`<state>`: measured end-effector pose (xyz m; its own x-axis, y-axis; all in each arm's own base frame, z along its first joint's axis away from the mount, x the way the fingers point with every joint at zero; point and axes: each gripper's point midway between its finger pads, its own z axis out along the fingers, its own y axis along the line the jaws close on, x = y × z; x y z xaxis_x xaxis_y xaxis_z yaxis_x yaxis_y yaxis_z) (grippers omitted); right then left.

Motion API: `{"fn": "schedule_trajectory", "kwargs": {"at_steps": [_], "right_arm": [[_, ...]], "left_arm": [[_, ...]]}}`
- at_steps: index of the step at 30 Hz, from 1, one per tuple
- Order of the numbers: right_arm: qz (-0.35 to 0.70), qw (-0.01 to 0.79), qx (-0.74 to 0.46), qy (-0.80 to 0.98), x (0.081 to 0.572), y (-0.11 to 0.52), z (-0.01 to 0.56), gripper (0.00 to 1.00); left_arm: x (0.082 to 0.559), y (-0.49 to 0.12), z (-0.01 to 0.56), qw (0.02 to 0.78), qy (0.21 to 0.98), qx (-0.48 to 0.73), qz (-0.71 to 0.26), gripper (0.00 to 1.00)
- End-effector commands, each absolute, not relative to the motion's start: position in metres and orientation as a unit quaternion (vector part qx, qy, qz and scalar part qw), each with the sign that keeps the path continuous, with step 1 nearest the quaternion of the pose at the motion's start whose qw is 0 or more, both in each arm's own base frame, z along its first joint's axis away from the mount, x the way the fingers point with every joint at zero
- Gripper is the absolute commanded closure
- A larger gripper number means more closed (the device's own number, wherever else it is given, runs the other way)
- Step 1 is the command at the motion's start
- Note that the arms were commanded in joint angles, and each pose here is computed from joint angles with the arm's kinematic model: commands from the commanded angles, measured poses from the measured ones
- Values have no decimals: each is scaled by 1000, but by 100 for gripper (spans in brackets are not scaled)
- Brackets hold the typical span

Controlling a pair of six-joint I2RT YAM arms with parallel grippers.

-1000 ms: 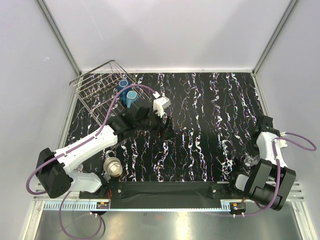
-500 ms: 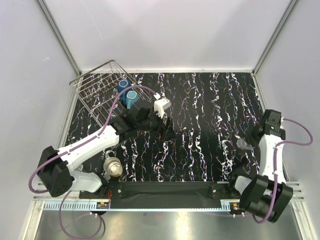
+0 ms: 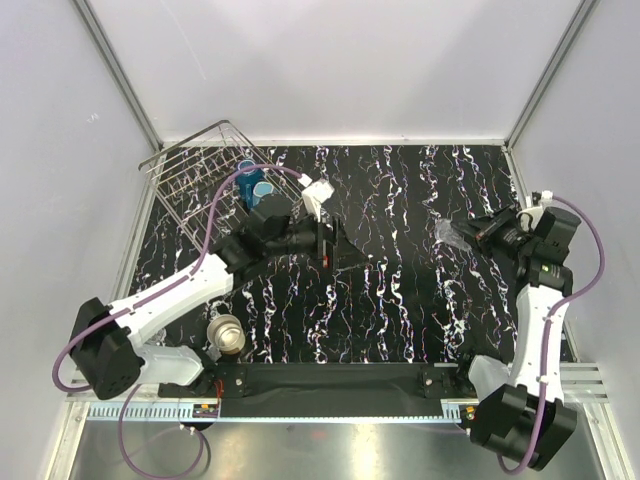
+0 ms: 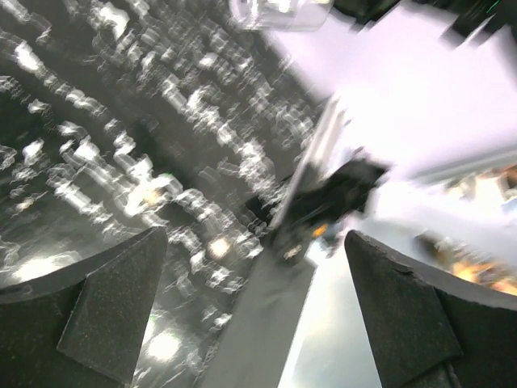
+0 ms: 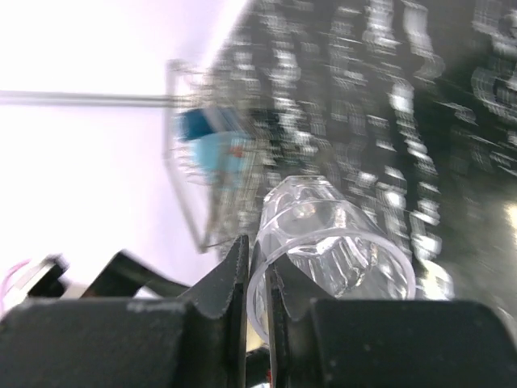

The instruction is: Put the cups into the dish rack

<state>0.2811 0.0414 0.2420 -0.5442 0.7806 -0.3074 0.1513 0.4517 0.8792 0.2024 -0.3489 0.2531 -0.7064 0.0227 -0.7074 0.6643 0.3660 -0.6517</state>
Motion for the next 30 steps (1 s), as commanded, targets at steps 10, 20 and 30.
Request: {"fn": "schedule_trajectory", "kwargs": {"at_steps": [10,20,30], "right_arm": [[594,444,128,659,268,105,373,100],[670,426,31,608,263,176,434,100],[720,391,1,573,259,217,440,100]], "left_arm": [[206,-360,374,340,642,84,-682,1],[213,-310,407,453,590,-17,-668,1],[217,-302,408,482,573,-51,-661,1]]}}
